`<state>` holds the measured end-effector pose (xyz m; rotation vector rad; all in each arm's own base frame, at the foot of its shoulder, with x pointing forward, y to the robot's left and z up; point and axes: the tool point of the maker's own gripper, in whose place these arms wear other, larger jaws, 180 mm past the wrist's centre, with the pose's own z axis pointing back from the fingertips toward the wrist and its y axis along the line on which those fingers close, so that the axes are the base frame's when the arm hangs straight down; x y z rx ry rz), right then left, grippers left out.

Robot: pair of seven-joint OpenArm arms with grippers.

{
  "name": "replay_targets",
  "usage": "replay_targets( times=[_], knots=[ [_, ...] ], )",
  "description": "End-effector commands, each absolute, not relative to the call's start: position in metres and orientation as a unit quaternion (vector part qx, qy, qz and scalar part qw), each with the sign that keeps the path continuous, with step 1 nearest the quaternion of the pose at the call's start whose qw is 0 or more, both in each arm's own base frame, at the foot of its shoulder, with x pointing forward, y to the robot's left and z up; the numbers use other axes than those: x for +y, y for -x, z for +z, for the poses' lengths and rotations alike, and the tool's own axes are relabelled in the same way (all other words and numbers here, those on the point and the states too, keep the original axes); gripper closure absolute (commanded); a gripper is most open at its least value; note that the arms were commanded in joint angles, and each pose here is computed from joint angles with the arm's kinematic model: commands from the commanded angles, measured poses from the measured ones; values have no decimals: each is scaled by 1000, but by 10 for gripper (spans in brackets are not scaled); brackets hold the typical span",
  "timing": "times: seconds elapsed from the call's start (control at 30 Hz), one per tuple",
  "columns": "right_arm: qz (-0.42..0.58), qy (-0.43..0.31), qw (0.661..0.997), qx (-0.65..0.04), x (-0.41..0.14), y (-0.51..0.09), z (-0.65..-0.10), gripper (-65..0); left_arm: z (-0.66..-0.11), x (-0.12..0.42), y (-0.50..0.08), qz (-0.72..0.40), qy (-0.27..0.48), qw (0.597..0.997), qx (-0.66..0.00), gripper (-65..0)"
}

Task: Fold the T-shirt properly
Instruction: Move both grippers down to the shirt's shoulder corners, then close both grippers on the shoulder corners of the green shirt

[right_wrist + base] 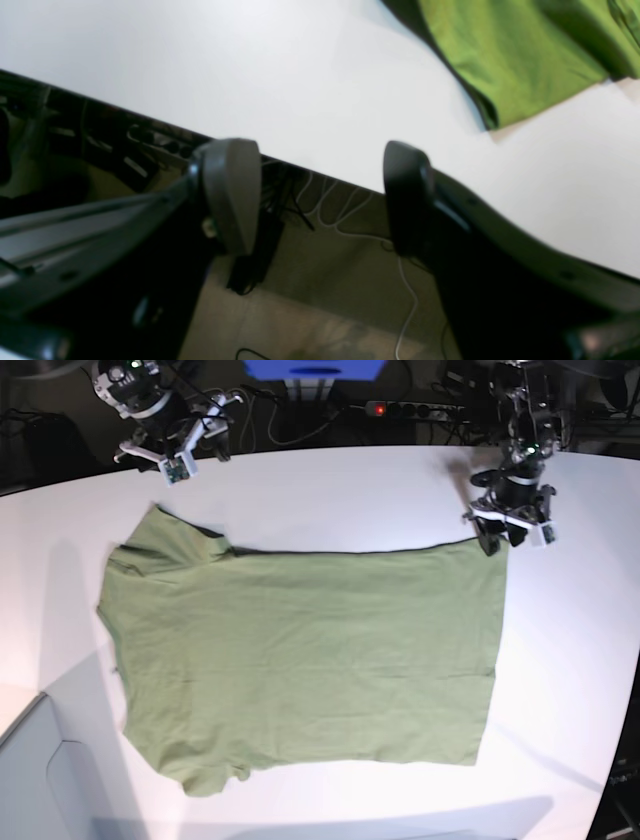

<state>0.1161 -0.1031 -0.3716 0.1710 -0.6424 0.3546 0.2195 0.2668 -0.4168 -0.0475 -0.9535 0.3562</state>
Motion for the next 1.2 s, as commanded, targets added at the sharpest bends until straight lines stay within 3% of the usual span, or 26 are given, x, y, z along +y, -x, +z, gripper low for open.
replay_targets(
  times=[0.0, 0.2, 0.3, 0.43, 0.73, 1.17],
  knots=[
    [180, -92, 925, -322, -99, -116, -366, -371, -413, 272, -222, 167, 17, 872, -459, -309],
    [180, -91, 924, -324, -99, -118, -366, -372, -419, 272, -217, 170, 17, 876, -451, -282],
    [179, -91, 922, -330, -99, -120, -364, -378, -419, 272, -217, 170, 17, 877, -450, -186],
    [180, -85, 916, -349, -100, -136, -359, -379, -421, 273, -217, 171, 17, 878, -447, 0],
    [166, -43, 903, -393, -127, -181, -349, -380, -418, 273, -214, 176, 18, 875, -450, 0],
    [114, 10, 931, -346, -188, -194, -399, -380, -413, 271, -212, 169, 16, 874, -454, 0]
  ],
)
